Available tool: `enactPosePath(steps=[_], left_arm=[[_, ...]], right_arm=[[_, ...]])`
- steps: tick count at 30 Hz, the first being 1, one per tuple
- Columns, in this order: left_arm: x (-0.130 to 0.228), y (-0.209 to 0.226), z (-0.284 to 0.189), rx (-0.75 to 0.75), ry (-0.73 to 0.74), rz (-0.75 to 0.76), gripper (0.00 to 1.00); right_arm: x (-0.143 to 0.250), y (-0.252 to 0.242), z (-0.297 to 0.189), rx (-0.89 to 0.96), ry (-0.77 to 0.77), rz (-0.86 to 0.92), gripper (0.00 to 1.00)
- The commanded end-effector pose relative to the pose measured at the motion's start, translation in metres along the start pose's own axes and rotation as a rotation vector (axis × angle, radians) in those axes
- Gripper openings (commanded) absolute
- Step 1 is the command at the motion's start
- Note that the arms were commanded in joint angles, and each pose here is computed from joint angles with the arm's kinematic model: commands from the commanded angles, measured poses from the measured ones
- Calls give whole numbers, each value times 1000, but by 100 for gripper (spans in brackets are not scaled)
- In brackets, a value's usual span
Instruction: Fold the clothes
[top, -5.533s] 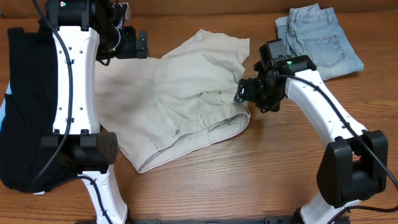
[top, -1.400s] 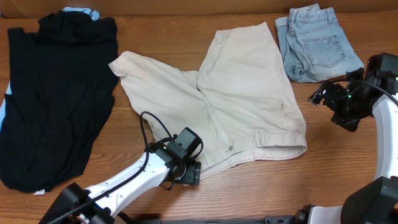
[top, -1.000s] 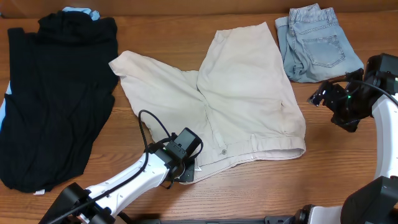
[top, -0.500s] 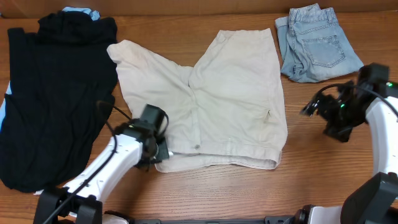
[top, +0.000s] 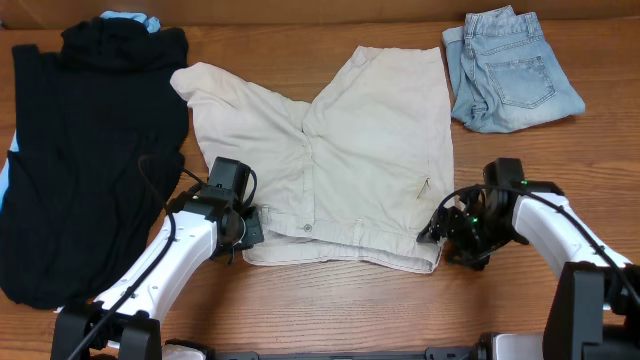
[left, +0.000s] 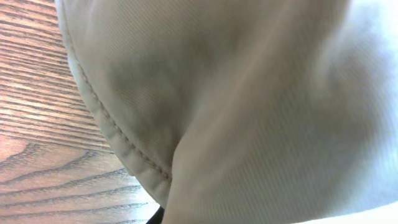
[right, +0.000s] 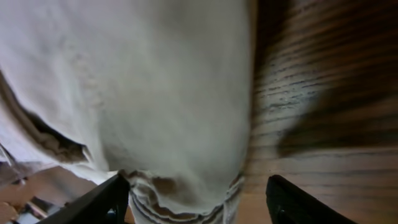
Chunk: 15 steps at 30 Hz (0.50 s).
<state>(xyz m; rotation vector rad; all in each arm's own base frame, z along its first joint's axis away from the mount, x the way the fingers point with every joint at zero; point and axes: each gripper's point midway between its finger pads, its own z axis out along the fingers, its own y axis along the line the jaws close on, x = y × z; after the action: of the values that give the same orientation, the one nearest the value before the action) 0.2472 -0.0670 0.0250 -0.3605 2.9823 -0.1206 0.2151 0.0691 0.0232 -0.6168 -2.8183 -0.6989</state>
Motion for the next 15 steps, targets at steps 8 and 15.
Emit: enactPosePath(steps=[8,15], left_arm=[[1,4,-6,-11,3,13,4],[-29,7,-39,-19,-42,-15,4]], right_arm=[[-13,10,6,-36,-59,5,4],[-33,45,-44,-63,-140,-101,4]])
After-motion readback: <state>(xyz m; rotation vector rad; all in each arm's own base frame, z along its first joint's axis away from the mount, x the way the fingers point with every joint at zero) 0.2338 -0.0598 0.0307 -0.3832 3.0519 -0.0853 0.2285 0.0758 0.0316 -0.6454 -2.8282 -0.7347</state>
